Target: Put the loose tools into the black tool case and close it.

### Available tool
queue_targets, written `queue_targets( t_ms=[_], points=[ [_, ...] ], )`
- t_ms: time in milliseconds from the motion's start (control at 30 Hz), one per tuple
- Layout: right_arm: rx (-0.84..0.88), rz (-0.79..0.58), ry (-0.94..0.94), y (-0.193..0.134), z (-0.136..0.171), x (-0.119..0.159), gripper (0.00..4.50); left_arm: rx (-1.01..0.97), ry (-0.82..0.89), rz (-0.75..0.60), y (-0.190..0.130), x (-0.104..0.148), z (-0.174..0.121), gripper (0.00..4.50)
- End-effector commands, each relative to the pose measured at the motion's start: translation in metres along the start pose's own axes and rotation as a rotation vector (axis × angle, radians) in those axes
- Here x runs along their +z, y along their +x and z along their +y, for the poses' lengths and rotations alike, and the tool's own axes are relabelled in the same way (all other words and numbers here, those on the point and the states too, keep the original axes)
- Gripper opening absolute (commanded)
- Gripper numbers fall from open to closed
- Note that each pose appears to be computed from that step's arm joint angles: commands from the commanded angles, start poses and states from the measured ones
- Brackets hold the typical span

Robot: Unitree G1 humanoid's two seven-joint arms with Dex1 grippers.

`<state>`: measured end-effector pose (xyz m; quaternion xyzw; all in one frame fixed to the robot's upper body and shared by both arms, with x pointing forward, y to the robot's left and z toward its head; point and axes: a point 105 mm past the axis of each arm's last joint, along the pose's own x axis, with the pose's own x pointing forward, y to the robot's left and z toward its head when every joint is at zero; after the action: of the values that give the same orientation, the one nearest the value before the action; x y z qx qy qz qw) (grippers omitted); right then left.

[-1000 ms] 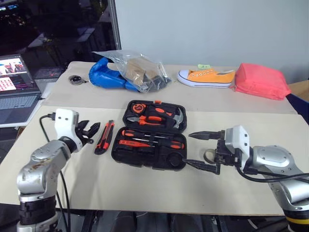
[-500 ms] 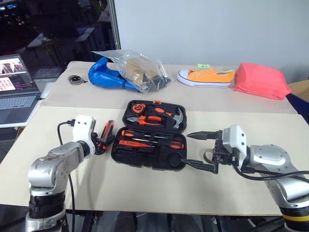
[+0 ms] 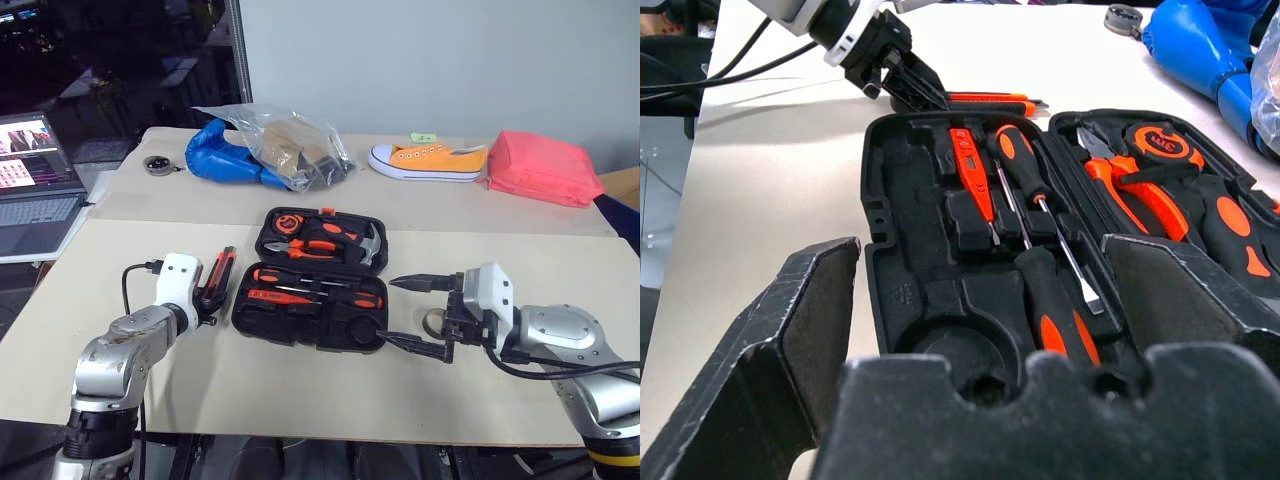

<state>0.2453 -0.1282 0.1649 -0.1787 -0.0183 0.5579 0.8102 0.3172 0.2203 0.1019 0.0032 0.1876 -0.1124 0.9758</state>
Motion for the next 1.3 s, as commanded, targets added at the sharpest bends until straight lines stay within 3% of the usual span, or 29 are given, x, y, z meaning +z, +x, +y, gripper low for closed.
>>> queue_targets(
  t_ms=[33,100,200,300,367,633,800,1300],
  points=[
    [-0.016,-0.024,-0.04,-0.003,-0.003,0.01,4.5,-0.204,0.1,-0.254,-0.025,0.06,-0.024,1.78],
    [-0.02,-0.023,-0.037,-0.004,-0.004,0.009,4.5,-0.409,0.235,-0.316,-0.037,0.069,-0.05,1.78],
    [-0.027,-0.018,-0.034,-0.007,-0.007,0.008,4.5,-0.794,0.376,-0.172,-0.06,0.048,-0.082,1.78],
    [-0.036,-0.002,-0.034,-0.015,-0.008,0.006,4.5,-0.957,0.663,-0.023,-0.057,0.03,-0.081,1.78],
    [-0.037,0.008,-0.031,-0.022,-0.007,0.006,4.5,-1.025,0.768,0.032,-0.051,0.026,-0.078,1.78],
    [-0.04,0.083,-0.038,-0.056,-0.001,-0.001,4.5,-1.157,0.966,0.144,-0.022,0.019,-0.066,1.78],
    [-0.061,0.094,-0.04,-0.06,-0.002,-0.001,4.5,-1.198,1.078,0.169,-0.007,0.016,-0.068,1.78],
    [-0.074,0.088,-0.042,-0.053,0.0,0.0,4.5,-1.267,1.114,0.162,0.006,0.009,-0.089,1.78]
  ],
)
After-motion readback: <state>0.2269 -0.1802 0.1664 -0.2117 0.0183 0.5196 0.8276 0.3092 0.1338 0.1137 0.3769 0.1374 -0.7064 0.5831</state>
